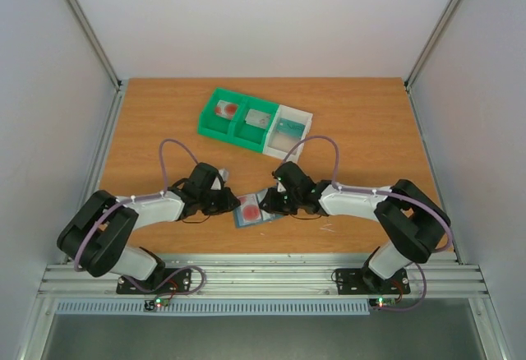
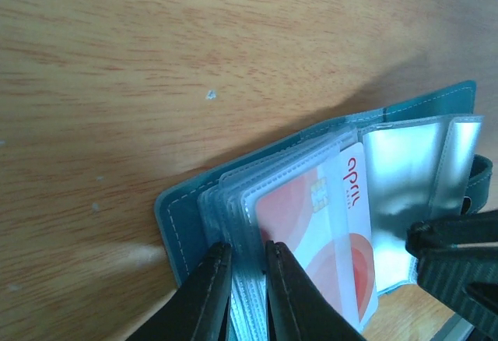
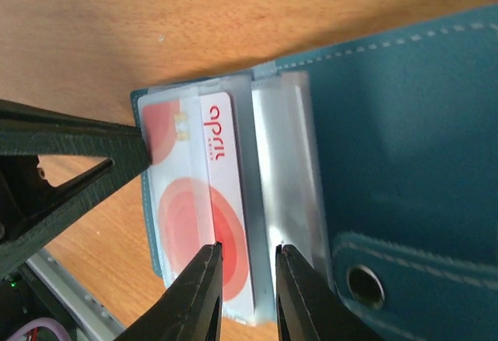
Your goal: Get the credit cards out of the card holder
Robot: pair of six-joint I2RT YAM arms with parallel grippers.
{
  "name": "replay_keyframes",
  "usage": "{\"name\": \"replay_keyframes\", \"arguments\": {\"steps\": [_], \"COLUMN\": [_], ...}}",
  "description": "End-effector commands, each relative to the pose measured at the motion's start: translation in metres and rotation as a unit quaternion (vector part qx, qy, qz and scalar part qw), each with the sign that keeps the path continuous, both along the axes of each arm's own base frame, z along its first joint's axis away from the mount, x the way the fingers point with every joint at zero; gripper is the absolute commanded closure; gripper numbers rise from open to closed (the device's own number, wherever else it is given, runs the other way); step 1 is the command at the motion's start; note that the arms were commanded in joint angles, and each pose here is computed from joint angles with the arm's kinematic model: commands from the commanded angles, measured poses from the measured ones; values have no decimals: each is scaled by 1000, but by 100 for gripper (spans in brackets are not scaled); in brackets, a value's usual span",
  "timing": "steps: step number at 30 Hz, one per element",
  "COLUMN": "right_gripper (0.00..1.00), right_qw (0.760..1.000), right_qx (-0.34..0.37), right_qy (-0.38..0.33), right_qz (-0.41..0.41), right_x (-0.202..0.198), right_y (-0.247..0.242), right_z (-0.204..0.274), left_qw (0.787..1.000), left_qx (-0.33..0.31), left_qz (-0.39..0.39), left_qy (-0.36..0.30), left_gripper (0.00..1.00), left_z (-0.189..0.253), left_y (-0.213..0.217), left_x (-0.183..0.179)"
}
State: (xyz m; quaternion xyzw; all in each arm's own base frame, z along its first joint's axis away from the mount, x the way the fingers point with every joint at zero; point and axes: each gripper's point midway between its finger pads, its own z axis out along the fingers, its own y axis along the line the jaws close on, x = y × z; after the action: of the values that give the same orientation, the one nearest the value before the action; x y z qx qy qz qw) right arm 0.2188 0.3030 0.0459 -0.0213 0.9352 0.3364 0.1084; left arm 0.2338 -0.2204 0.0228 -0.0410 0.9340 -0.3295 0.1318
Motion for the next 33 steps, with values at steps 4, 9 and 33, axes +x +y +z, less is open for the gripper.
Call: {"name": "replay_keyframes", "arguments": {"steps": [4, 9, 33], "right_gripper": [78, 78, 98], "right_qw": [1000, 999, 1000], "right_qx": [3, -8, 8], "right_qy": [9, 18, 6], "right_qz": [30, 29, 11], "right_x": [6, 6, -3], "right_y": [13, 13, -8], "right_z": [-5, -19, -27], "left_qw": [1000, 1000, 1000], "left_qx": [9, 9, 19], "left_qz": [-14, -14, -14], "left_qy": [-1, 1, 10], "left_gripper": [86, 86, 84], "left_z": [-12, -13, -15], "left_y": [1, 1, 8], "left_x": [-5, -5, -13]}}
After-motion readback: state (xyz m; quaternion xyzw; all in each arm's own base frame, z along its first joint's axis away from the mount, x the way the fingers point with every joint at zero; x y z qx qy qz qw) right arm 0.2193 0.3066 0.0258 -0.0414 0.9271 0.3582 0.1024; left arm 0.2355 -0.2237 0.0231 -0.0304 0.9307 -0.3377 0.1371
